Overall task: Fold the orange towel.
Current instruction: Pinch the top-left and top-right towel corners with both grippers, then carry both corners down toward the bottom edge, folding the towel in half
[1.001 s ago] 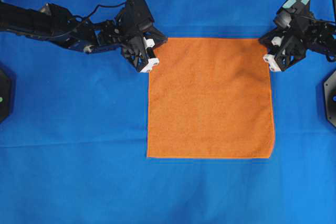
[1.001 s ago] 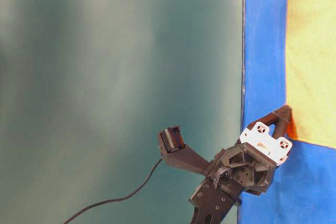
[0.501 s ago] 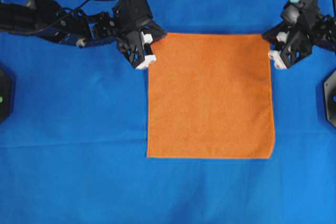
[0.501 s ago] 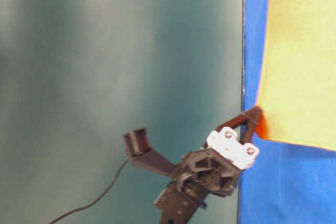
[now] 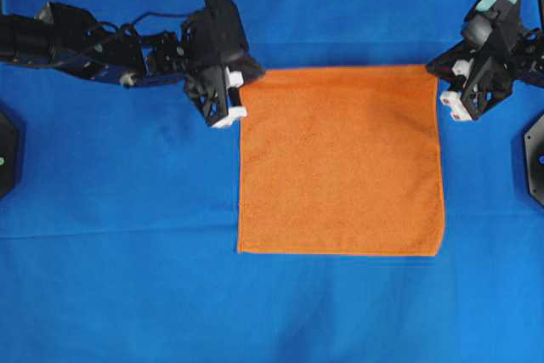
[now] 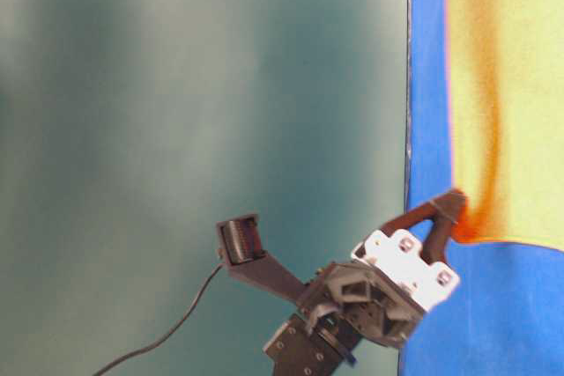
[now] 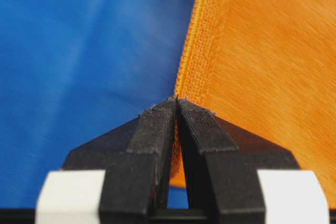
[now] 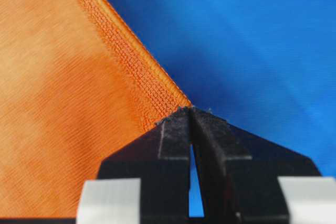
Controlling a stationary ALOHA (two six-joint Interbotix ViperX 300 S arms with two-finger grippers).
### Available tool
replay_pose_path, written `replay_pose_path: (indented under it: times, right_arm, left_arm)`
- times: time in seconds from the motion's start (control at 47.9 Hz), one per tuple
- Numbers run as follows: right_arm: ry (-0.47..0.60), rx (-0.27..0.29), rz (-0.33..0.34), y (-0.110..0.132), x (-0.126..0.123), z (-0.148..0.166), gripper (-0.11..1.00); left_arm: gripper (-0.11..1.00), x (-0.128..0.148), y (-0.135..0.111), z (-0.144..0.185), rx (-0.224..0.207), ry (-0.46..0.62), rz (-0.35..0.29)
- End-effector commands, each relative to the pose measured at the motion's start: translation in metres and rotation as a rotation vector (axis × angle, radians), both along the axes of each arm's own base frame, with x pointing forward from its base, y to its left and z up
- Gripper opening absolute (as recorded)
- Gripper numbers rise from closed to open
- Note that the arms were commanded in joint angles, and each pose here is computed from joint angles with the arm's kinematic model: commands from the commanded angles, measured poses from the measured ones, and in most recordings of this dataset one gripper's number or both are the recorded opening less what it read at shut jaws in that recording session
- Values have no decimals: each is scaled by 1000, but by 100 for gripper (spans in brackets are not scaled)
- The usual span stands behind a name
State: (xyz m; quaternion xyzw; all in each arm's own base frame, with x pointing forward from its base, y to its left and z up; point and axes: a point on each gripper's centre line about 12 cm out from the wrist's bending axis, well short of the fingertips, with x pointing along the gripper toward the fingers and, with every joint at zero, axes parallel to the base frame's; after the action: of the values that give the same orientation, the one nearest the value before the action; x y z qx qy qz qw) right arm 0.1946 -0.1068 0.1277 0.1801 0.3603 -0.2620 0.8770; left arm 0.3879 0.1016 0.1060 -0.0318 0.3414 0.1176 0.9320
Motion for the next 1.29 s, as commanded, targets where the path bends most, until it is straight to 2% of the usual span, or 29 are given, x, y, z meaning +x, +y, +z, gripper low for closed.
replay_pose_path:
  times: [0.0, 0.334, 0.48, 0.73, 1.085, 1.272]
  right_arm:
    - [-18, 31, 6, 8, 4, 6, 2]
    - [35, 245, 134, 82, 7, 3, 2]
    - [42, 313, 204, 114, 9, 3, 2]
    - [72, 411, 280, 158, 8, 2, 2]
    - [145, 462, 367, 205, 17, -1, 2]
    - [177, 450, 374, 210, 23, -6, 2]
  left_arm:
    - [2, 1, -12, 13, 7, -22, -33]
    - [2, 4, -81, 11, -13, 27, -199]
    - [2, 5, -116, 9, -17, 32, -283]
    - [2, 0, -163, 6, -19, 41, -401]
    - [2, -4, -190, 5, -65, 42, -428]
    - [2, -1, -193, 6, -65, 36, -433]
